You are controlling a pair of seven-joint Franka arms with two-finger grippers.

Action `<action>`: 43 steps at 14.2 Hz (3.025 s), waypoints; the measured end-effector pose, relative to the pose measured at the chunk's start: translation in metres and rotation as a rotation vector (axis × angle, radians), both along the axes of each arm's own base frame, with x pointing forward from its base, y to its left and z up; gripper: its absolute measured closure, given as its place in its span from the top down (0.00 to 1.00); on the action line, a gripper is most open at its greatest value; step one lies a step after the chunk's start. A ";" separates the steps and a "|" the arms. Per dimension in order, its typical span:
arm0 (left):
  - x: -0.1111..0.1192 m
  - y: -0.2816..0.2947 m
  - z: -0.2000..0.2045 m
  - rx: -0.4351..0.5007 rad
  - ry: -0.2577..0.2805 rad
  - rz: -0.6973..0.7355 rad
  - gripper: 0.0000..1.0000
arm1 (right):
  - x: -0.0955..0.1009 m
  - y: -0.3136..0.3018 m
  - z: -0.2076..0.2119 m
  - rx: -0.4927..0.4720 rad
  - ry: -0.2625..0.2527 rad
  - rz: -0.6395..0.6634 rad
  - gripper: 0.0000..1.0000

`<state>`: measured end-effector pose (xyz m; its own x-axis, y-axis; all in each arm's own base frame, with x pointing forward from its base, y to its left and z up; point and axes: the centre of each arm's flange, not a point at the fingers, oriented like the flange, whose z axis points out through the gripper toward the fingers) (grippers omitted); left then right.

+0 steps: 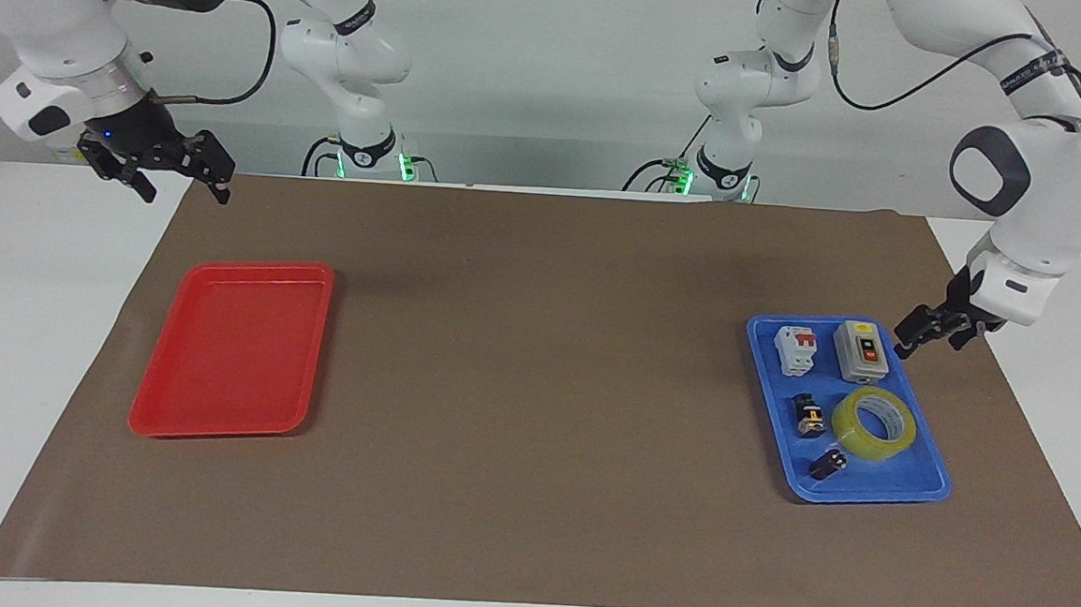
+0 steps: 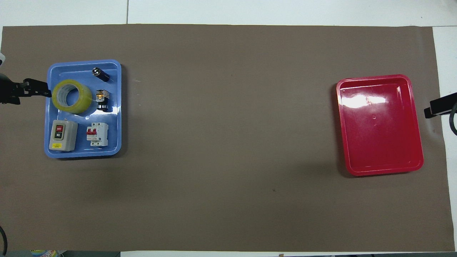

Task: Place and move tape with both arms
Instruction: 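Reach the left gripper to the yellow tape roll in the blue tray, then close the left gripper on the yellow tape roll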

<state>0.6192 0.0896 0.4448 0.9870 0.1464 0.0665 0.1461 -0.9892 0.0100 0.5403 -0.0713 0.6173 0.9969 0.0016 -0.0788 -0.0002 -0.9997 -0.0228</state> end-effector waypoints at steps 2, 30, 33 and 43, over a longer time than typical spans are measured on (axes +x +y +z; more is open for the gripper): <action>0.006 0.002 -0.027 0.003 -0.006 0.003 1.00 | 0.000 0.000 0.000 0.000 0.000 0.000 1.00; 0.002 0.007 -0.140 -0.005 0.007 0.169 0.73 | 0.000 0.000 0.000 0.000 0.000 0.001 1.00; 0.002 0.006 -0.141 -0.005 0.002 0.167 0.34 | 0.000 0.000 0.000 0.000 0.000 0.001 1.00; -0.016 -0.052 -0.009 -0.014 0.008 0.092 0.22 | 0.000 0.001 0.000 0.000 0.000 0.001 1.00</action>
<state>0.6030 0.0378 0.4360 0.9697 0.2379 0.0558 0.2370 -0.9713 0.0224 0.5403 -0.0707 0.6173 0.9969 0.0027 -0.0788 0.0009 -0.9997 -0.0228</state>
